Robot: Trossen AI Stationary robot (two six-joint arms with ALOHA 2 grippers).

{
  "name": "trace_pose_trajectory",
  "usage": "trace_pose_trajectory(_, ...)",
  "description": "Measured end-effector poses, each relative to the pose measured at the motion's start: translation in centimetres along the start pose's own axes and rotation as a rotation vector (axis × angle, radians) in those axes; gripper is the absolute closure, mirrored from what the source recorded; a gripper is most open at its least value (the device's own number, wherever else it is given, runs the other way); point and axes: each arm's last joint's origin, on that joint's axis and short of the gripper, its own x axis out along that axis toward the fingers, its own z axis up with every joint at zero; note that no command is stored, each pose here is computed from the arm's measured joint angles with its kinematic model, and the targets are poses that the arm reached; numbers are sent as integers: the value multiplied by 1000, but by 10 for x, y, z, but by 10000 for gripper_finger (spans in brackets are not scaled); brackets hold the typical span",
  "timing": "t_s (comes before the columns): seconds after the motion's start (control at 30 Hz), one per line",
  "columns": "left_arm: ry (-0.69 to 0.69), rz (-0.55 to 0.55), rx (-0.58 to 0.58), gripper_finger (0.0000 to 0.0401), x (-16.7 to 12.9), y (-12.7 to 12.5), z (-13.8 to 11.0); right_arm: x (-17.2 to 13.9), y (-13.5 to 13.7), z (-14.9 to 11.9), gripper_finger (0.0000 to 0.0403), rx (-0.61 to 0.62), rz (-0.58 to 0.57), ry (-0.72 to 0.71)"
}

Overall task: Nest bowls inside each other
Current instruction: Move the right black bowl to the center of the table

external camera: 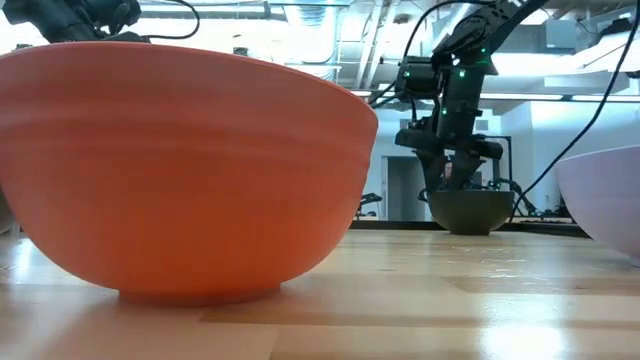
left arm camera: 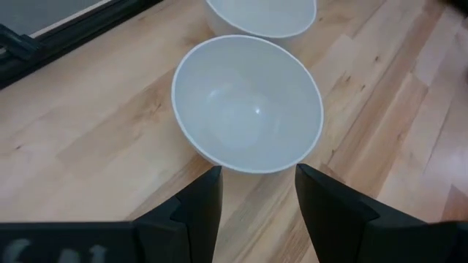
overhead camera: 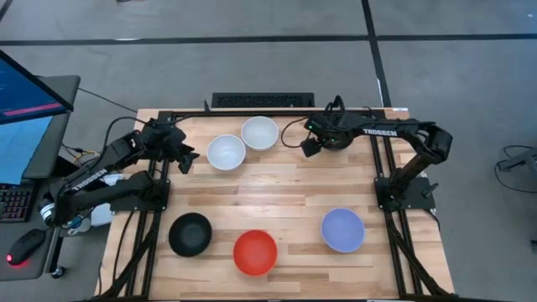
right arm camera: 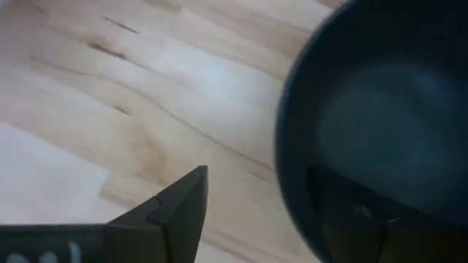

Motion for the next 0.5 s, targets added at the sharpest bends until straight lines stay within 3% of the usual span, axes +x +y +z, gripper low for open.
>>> trace_pose_trajectory(0.33,-5,48,-9,236,0,1,0,1,-10,3,148,10,-86,-14)
trace_pose_trajectory(0.5,-11,85,-21,236,0,3,0,1,-12,3,148,-28,-76,7)
